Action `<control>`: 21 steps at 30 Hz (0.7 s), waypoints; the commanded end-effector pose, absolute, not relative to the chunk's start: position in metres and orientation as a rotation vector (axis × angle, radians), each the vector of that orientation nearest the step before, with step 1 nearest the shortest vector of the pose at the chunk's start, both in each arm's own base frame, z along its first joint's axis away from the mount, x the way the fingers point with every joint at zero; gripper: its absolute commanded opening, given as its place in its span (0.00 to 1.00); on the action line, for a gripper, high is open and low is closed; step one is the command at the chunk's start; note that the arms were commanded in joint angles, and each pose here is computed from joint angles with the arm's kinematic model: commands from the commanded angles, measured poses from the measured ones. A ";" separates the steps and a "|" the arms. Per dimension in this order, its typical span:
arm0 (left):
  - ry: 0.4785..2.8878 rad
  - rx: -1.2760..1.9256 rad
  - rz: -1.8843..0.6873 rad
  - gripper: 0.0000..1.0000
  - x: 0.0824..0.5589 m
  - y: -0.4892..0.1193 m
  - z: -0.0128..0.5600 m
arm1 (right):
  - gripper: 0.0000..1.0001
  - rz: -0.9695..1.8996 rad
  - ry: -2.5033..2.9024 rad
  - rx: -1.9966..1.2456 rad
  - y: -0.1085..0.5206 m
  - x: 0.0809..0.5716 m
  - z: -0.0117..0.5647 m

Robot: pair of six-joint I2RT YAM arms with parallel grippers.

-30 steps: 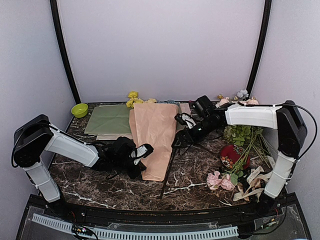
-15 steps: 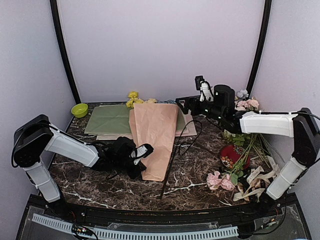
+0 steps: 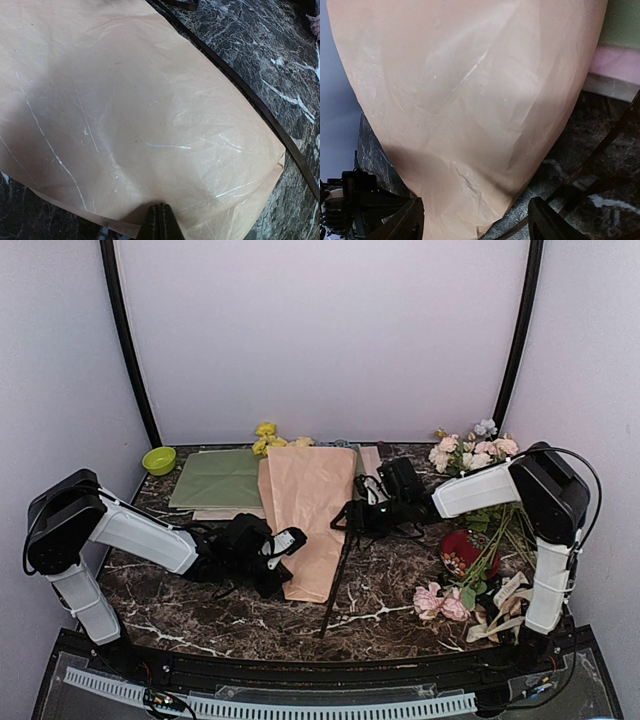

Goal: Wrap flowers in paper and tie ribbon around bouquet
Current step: Pick up the tied bouquet at the center of the board.

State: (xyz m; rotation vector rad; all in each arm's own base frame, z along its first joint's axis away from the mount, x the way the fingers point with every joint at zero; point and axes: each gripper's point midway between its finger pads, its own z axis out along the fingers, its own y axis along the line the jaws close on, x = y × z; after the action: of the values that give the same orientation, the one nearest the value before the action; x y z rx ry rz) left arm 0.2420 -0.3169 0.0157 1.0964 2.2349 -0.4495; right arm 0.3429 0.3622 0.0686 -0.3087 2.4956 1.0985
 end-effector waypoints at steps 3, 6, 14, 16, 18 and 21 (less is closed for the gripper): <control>2.483 1.217 -0.365 0.00 0.200 -0.275 -0.040 | 0.71 1.210 2.576 -0.270 0.376 0.330 0.059; 2.481 1.216 -0.365 0.00 0.200 -0.275 -0.039 | 0.69 1.169 2.654 -0.238 0.370 0.324 0.039; 2.483 1.217 -0.364 0.00 0.200 -0.275 -0.040 | 0.63 1.244 2.632 -0.312 0.390 0.327 0.047; 2.482 1.217 -0.365 0.00 0.200 -0.275 -0.040 | 0.63 1.278 2.637 -0.317 0.393 0.325 0.044; 2.483 1.217 -0.365 0.00 0.200 -0.275 -0.040 | 0.63 1.303 2.634 -0.343 0.400 0.323 0.044; 2.483 1.217 -0.364 0.00 0.200 -0.275 -0.040 | 0.64 1.391 2.600 -0.446 0.416 0.312 0.051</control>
State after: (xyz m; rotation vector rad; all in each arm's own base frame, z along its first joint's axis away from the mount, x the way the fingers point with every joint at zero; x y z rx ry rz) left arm 0.2420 -0.3169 0.0157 1.0964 2.2349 -0.4495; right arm 0.3289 0.3910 0.0447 -0.3112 2.6317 1.2679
